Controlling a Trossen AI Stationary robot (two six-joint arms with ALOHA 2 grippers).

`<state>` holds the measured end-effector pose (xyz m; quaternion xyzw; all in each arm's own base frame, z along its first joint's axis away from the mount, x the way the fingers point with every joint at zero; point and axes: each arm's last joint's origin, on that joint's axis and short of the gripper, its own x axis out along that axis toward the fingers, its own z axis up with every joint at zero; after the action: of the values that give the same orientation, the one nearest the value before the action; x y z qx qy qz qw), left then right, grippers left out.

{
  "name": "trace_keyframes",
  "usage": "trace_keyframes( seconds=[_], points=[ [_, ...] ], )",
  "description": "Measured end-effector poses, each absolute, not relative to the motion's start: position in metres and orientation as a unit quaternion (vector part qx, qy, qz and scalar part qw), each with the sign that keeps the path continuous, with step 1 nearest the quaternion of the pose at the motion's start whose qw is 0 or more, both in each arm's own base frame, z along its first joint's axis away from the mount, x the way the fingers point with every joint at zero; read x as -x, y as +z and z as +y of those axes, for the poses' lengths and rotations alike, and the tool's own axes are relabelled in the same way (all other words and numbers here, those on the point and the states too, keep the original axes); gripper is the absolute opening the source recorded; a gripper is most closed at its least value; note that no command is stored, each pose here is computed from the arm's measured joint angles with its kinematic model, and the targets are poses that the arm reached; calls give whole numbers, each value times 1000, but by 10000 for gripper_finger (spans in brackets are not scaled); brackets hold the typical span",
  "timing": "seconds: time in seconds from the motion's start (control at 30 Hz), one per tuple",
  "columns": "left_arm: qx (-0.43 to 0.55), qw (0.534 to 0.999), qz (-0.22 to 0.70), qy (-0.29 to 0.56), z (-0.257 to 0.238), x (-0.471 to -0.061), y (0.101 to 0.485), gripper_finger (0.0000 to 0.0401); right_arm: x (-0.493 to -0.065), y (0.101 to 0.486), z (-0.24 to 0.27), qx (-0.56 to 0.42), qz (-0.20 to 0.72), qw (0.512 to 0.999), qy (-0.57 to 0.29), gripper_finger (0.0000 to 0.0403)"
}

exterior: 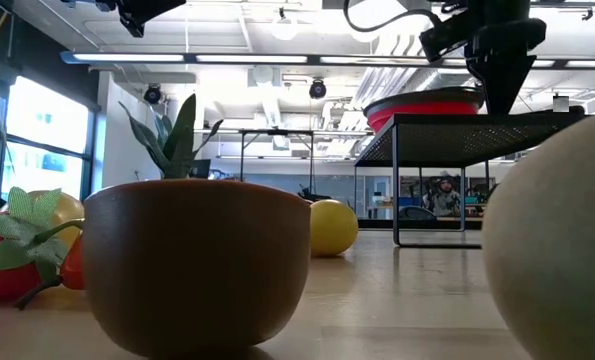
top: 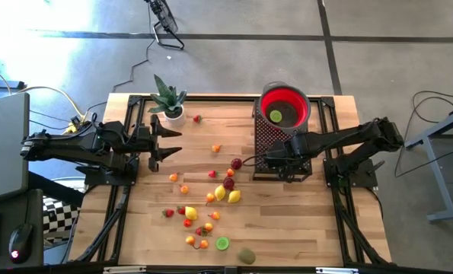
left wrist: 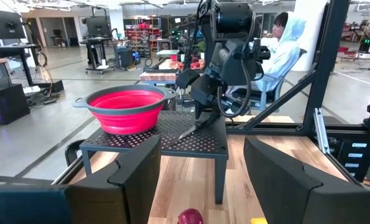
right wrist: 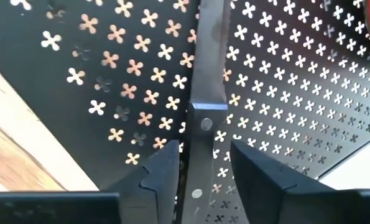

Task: Pick & Place Fruit
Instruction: Put the pear into the strainer bowl on the shelf

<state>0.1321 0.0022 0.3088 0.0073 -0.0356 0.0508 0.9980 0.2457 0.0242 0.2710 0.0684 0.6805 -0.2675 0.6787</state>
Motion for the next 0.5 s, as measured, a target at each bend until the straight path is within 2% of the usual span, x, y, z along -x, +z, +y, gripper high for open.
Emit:
trace_keyframes(
  seconds=[0.2, 0.5],
  points=[
    [-8, 998, -36, 51, 2, -132, 309, 223, -249, 280, 25, -70, 672, 692, -254, 98],
    [-8, 998, -35, 51, 2, -132, 309, 223, -259, 311, 34, -61, 632, 742, -215, 53]
  ],
)
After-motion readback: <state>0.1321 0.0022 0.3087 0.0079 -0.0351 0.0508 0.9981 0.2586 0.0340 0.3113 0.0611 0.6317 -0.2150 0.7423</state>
